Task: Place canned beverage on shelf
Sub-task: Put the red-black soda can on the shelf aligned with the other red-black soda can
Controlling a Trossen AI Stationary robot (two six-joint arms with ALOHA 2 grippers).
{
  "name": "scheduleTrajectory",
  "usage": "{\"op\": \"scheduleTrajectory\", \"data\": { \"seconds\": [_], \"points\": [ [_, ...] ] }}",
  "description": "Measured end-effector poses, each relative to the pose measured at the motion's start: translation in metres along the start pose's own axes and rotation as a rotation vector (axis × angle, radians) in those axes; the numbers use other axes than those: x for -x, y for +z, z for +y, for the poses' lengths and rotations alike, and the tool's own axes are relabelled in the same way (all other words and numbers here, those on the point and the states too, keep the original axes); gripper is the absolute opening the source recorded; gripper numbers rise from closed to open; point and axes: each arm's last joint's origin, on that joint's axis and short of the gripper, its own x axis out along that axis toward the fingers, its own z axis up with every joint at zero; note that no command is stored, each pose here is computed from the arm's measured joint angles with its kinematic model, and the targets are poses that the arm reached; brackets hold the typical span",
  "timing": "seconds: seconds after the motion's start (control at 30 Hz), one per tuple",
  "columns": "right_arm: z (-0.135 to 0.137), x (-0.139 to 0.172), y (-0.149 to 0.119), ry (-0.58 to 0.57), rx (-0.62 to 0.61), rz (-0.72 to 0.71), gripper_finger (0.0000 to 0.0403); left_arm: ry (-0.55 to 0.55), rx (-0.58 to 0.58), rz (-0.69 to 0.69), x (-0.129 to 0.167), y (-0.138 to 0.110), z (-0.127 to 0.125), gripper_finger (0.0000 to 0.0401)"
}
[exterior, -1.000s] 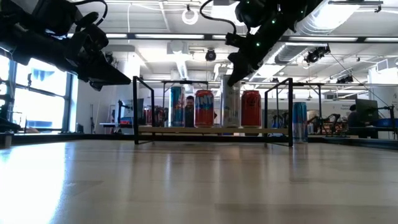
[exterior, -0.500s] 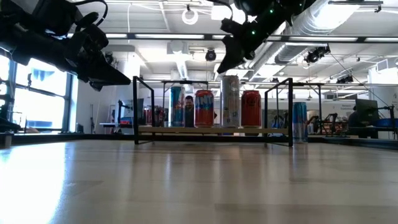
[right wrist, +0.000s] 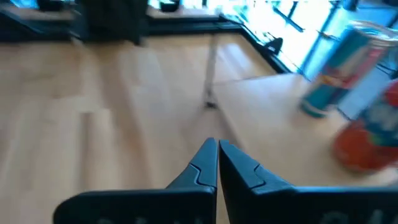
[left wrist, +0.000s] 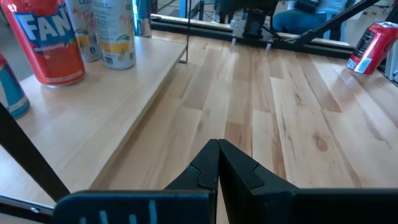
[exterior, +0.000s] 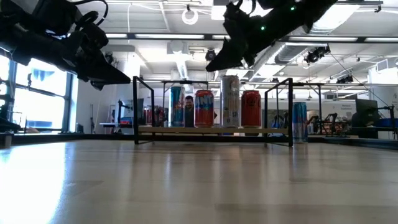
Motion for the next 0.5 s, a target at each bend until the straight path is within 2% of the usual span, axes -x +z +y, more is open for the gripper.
{"op": "scheduleTrajectory", "data": {
  "seconds": [0.17,0.33,0.5],
  "points": [
    [0.041,0.016,-0.015,0.032,-0.030,-0.009,0.0000,-0.001,-0.032,-0.005,0.000,0.000,0.000,0.0000],
    [0.077,0.037,-0.022,0.040,-0.023,0.064,0.0000,-0.002,-0.035,-0.018,0.000,0.002,0.000,0.0000],
    [0.099,0.065,-0.017,-0.075,0.021,0.170,0.0000,-0.002,-0.039,-0.022,0.000,0.002,0.000,0.0000]
  ]
}}
